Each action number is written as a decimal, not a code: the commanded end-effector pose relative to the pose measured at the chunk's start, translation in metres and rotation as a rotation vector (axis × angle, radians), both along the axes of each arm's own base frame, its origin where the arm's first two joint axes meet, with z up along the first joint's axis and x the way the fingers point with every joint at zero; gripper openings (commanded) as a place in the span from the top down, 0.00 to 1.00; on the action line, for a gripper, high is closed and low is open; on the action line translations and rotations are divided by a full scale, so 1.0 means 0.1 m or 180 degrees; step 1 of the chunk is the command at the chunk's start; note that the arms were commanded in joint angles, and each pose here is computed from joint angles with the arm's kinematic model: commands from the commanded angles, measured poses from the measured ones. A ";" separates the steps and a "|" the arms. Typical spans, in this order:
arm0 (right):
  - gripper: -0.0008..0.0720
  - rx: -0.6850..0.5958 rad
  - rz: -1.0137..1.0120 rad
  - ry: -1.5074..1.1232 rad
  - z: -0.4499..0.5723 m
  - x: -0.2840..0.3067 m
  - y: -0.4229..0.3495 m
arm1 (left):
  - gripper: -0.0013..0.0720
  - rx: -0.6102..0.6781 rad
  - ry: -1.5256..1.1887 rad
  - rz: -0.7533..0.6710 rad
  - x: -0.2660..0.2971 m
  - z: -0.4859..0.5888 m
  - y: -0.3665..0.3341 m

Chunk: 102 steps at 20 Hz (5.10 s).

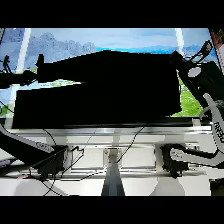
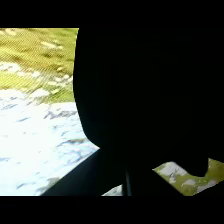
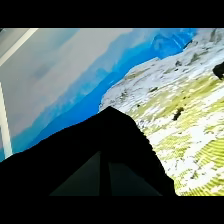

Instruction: Fold the clothes and pants, and hang the long-sleeved shirts on hangers.

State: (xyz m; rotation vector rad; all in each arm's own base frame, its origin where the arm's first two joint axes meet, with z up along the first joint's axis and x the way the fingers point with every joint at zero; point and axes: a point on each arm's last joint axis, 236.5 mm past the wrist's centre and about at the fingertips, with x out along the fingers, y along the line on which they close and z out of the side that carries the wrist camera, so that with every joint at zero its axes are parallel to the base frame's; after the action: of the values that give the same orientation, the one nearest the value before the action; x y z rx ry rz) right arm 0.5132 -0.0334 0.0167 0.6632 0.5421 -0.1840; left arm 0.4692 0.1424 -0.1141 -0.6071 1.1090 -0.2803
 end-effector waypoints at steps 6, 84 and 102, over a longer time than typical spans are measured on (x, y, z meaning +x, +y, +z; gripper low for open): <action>0.96 -0.0215 0.0094 0.0011 0.00 0.00 -0.03 | 0.97 -0.0309 -0.0072 -0.0702 -0.14 0.67 -0.39; 0.97 -0.2469 -0.2300 0.1548 1.58 -4.14 -2.15 | 0.97 0.1310 0.1183 0.1526 -2.23 1.24 1.60; 0.53 0.0943 0.0187 0.1956 -1.05 -2.85 -0.34 | 0.98 0.1194 0.1359 0.1793 -2.41 0.77 1.68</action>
State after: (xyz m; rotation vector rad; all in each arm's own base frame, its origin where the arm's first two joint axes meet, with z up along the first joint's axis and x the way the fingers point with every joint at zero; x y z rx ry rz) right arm 0.2237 -0.0747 -0.0619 0.6844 1.2310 -0.1522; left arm 0.2273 0.3103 -0.0331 -0.6255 1.3390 0.5270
